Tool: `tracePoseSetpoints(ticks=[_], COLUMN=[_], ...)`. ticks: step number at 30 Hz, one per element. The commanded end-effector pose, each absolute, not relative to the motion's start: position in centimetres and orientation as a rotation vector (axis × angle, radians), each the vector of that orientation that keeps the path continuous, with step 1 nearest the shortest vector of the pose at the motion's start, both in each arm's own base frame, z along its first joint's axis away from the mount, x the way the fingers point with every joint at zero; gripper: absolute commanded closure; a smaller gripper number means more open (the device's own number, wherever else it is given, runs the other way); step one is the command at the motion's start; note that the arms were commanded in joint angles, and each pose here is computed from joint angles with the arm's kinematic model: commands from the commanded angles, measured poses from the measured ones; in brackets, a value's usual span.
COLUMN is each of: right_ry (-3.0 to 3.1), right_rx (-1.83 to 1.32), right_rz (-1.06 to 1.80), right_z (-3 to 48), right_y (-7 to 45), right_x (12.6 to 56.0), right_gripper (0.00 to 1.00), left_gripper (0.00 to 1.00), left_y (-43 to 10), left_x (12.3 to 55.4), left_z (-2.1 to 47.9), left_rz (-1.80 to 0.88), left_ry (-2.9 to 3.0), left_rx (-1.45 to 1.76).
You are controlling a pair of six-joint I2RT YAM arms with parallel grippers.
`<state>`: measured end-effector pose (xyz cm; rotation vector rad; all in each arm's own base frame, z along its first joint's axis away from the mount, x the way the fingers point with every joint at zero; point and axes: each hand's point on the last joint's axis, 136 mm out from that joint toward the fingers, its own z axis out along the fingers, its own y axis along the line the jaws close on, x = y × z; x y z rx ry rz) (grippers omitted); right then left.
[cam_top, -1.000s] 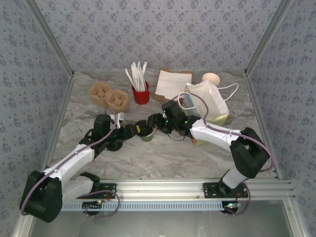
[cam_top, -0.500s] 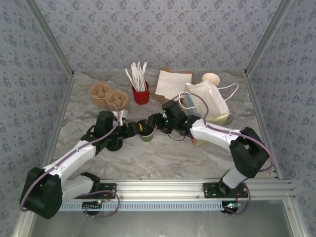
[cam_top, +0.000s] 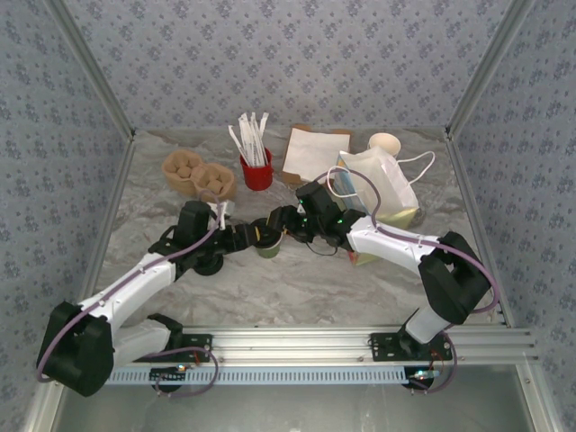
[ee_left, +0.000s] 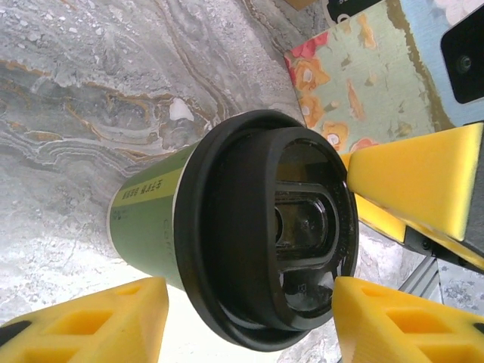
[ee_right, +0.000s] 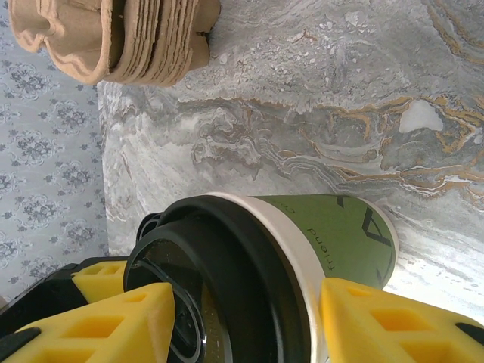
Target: Pack the takeout coffee
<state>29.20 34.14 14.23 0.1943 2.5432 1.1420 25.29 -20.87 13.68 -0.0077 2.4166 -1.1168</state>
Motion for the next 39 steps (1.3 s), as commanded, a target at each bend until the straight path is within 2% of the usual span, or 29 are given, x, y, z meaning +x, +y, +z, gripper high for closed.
tracePoseSetpoints(ticks=[1,8,15,31,34,39], right_ry=[2.554,2.553,2.558,2.563,2.573,2.576], right_rx=[0.199,0.200,0.202,0.184,0.182,0.180], right_rz=[1.146,1.139,1.141,1.157,1.137,1.127], right_z=[14.0,14.0,13.9,13.9,13.6,13.5], right_y=[34.0,33.7,33.7,34.1,33.9,33.7], right_x=[29.2,29.2,29.3,29.3,29.3,29.2], right_gripper=[0.44,0.44,0.44,0.44,0.49,0.49], left_gripper=[0.39,0.40,0.50,0.52,0.52,0.51], left_y=[-20.8,-21.2,-21.5,-22.0,-22.3,-22.2], left_x=[25.5,25.6,25.7,26.0,26.0,26.1], left_z=[14.9,16.1,16.3,16.2,16.2,16.0], left_rz=[-1.100,-1.133,-1.145,-1.164,-1.178,-1.170], left_ry=[2.384,2.350,2.346,2.346,2.345,2.349], left_rx=[0.026,0.045,0.053,0.056,0.059,0.055])
